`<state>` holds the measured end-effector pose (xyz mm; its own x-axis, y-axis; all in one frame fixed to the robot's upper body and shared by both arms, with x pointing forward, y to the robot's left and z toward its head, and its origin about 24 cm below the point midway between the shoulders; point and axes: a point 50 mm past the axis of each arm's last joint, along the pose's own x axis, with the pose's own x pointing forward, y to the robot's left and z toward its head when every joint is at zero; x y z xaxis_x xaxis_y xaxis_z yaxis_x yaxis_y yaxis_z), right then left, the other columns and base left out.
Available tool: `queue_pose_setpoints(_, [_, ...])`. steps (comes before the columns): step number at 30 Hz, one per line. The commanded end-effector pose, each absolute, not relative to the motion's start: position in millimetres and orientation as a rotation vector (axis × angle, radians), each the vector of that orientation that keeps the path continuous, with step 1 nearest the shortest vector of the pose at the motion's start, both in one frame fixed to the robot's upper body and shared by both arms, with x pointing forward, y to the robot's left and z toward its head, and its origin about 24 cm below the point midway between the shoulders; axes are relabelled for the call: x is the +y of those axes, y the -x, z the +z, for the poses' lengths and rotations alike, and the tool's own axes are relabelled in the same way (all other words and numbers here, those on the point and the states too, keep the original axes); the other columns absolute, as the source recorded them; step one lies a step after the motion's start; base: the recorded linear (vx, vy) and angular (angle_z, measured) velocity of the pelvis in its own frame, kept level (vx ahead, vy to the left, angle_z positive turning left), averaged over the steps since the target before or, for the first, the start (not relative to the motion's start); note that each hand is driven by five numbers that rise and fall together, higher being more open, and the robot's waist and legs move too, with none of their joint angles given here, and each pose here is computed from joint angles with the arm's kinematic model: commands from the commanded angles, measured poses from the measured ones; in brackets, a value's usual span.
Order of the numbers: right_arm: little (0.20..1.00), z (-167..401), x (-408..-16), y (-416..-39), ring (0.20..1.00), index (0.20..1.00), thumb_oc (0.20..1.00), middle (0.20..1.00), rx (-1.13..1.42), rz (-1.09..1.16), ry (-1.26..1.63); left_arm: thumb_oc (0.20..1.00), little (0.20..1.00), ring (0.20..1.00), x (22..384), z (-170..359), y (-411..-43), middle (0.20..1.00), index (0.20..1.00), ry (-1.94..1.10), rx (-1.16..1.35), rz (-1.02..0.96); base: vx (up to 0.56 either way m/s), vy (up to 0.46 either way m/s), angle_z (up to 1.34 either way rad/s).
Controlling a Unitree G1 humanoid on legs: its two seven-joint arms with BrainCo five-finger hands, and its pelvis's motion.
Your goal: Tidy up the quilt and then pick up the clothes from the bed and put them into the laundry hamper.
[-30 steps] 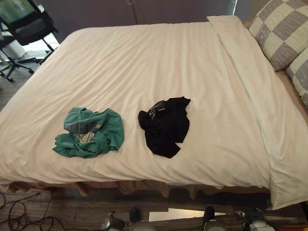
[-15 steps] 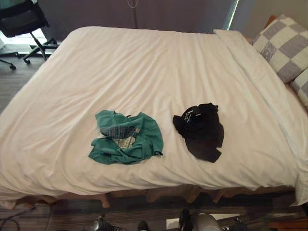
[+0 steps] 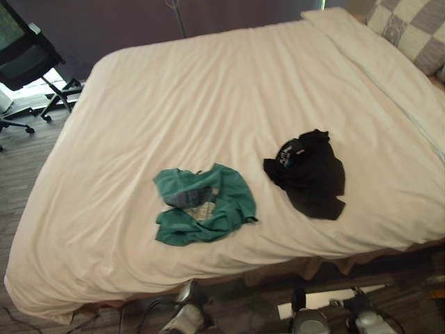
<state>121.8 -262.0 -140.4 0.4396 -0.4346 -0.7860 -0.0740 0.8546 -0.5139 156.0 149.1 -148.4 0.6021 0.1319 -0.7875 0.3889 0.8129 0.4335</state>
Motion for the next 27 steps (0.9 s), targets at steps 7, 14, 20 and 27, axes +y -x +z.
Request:
queue_pose_setpoints(7, [1.0, -143.5, -256.8, -123.7, 1.0, 1.0, 1.0, 1.0, 1.113, -0.499, 0.251, 1.0, 1.0, 1.0, 255.0, -155.8, -87.3, 1.0, 1.0, -0.636, 1.247, 0.231, -0.1, 0.098, -0.12])
queue_pose_setpoints(14, [1.0, -105.7, -349.5, -87.5, 1.0, 1.0, 1.0, 1.0, 1.015, -0.921, 0.344, 1.0, 1.0, 1.0, 361.5, -114.7, -18.0, 1.0, 1.0, -0.588, 1.305, 0.863, 0.05, -0.064, 0.05])
queue_pose_setpoints(20, [1.0, -16.7, -423.8, -97.5, 1.0, 1.0, 1.0, 1.0, 0.682, -1.093, 0.686, 1.0, 1.0, 1.0, 445.3, 29.1, -119.9, 1.0, 1.0, -0.916, 0.496, 1.079, 0.05, -0.034, 0.13])
queue_pose_setpoints(27, [1.0, 70.6, -424.1, -170.2, 1.0, 1.0, 1.0, 1.0, 0.303, -0.907, 1.003, 1.0, 1.0, 1.0, 407.2, 133.3, -214.7, 1.0, 1.0, -1.098, -0.037, 0.799, 0.02, -0.02, 0.04])
